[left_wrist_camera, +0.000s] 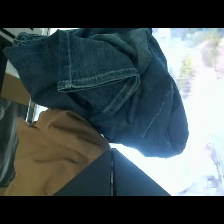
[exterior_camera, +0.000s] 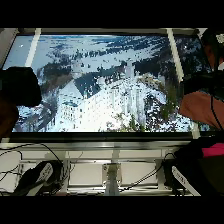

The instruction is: Fold the clothes and pants, and hang the long-sleeved shirts on hangers.

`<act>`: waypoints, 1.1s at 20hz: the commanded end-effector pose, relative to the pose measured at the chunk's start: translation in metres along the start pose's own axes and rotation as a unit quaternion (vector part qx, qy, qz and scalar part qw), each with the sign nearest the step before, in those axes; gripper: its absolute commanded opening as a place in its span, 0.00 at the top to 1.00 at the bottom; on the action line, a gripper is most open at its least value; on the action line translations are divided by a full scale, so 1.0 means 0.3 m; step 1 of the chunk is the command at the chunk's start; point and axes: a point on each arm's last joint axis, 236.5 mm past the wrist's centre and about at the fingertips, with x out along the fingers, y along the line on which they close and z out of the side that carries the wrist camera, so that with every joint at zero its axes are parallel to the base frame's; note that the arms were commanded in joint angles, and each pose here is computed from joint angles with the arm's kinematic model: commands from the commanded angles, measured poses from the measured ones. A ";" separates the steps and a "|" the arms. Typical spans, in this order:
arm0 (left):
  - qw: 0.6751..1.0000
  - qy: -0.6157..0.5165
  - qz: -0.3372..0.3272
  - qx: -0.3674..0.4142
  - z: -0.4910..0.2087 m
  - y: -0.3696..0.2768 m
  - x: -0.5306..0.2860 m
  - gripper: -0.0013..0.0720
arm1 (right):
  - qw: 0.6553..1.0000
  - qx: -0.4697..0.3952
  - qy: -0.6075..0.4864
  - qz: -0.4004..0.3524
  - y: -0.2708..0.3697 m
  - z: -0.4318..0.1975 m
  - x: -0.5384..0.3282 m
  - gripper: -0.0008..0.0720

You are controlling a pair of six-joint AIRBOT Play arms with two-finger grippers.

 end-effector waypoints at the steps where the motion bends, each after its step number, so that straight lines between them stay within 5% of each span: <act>1: 1.000 0.001 0.000 0.000 -0.002 0.000 0.002 0.95 | 1.000 0.000 0.000 0.000 0.001 -0.001 0.001 0.97; 12: 0.999 0.045 0.028 0.007 -0.076 0.042 0.046 0.95 | 1.000 0.000 0.000 0.001 0.001 0.000 0.001 0.97; 15: 0.991 0.100 0.055 -0.072 -0.190 0.116 0.102 0.95 | 1.000 0.000 0.000 0.001 0.001 0.000 0.001 0.97; 16: 0.986 0.115 0.063 -0.104 -0.230 0.147 0.122 0.88 | 1.000 0.000 0.000 0.001 0.001 0.000 0.001 0.97; 17: 0.980 0.128 0.072 -0.133 -0.267 0.175 0.139 0.68 | 1.000 0.000 0.000 0.001 0.001 0.000 0.001 0.97; 18: 0.975 0.139 0.079 -0.156 -0.301 0.201 0.158 0.34 | 1.000 0.000 0.000 0.001 0.001 0.000 0.001 0.97; 19: 0.969 0.146 0.087 -0.178 -0.329 0.225 0.178 0.14 | 1.000 0.000 0.000 0.001 0.001 0.000 0.001 0.97; 22: 0.955 0.171 0.089 -0.224 -0.405 0.252 0.255 0.10 | 1.000 0.000 0.000 0.001 0.001 0.000 0.001 0.97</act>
